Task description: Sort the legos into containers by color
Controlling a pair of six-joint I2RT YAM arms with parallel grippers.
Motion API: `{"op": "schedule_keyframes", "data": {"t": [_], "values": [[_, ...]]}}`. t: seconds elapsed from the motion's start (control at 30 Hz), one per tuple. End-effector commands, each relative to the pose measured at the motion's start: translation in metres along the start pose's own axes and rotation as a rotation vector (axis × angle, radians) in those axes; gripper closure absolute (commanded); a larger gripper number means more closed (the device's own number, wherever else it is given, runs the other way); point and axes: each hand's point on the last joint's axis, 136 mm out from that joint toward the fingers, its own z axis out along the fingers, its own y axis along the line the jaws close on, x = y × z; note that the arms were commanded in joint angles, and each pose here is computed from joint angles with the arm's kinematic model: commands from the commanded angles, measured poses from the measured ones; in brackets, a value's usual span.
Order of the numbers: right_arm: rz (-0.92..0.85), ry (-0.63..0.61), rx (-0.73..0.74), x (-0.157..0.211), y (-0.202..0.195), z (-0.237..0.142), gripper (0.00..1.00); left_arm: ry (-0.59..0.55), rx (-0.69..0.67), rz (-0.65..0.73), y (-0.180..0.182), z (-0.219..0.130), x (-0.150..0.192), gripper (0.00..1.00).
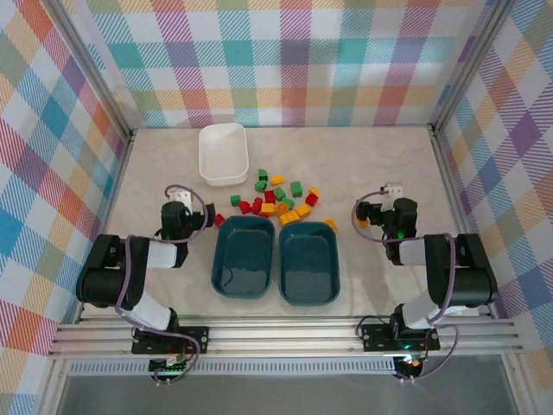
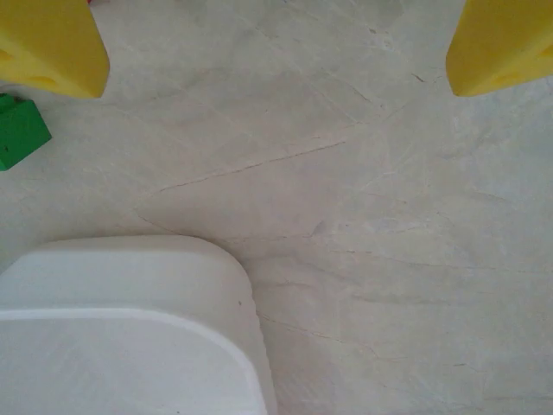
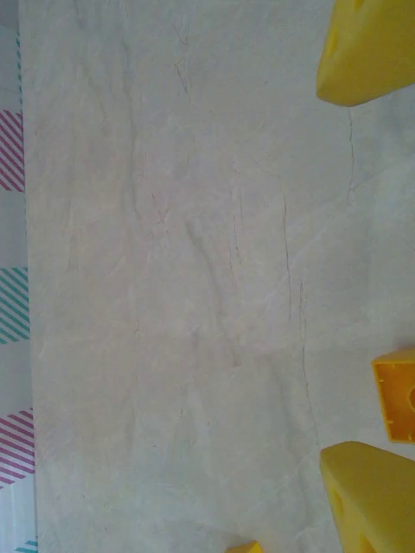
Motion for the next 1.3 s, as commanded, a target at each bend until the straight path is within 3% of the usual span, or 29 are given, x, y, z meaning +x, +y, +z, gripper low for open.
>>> {"op": "schedule_keyframes", "data": {"t": [0.0,0.67,0.73,0.83,0.93,1.0,1.07,1.13,1.17,1.2,1.27], "values": [[-0.007,-0.029,-0.015,-0.011,0.004,0.0,0.0,-0.024,0.009,0.0,0.0,0.003,-0.01,0.0],[0.009,-0.02,-0.02,-0.011,0.001,0.001,0.0,-0.033,-0.001,-0.001,0.002,0.001,-0.012,0.0],[0.013,-0.025,0.004,-0.017,-0.002,0.001,0.0,0.026,-0.013,0.023,-0.002,-0.005,-0.025,0.0],[-0.052,0.008,0.013,-0.039,0.011,-0.011,0.0,-0.016,-0.045,0.029,-0.016,-0.034,-0.089,0.0],[-0.101,-0.028,0.005,-0.085,0.044,-0.035,0.0,-0.112,-0.069,-0.134,-0.024,-0.091,-0.148,0.0],[-0.082,-0.038,-0.015,-0.114,0.066,-0.061,0.0,-0.147,-0.052,-0.298,-0.025,-0.126,-0.168,0.0],[0.13,0.019,-0.004,-0.129,0.07,-0.089,0.0,-0.11,-0.015,-0.51,-0.024,-0.153,-0.165,0.0],[0.329,0.126,0.057,-0.115,0.06,-0.109,0.0,-0.057,0.058,-0.556,-0.033,-0.168,-0.151,0.0],[0.389,0.162,0.099,-0.104,0.053,-0.116,0.0,-0.049,0.031,-0.669,-0.025,-0.173,-0.138,0.0],[0.425,0.177,0.076,-0.095,0.055,-0.12,0.0,-0.049,0.035,-0.736,-0.021,-0.175,-0.122,0.0],[0.395,0.177,-0.135,-0.088,0.087,-0.128,0.0,-0.091,0.127,-0.75,-0.027,-0.182,-0.112,0.0]]}}
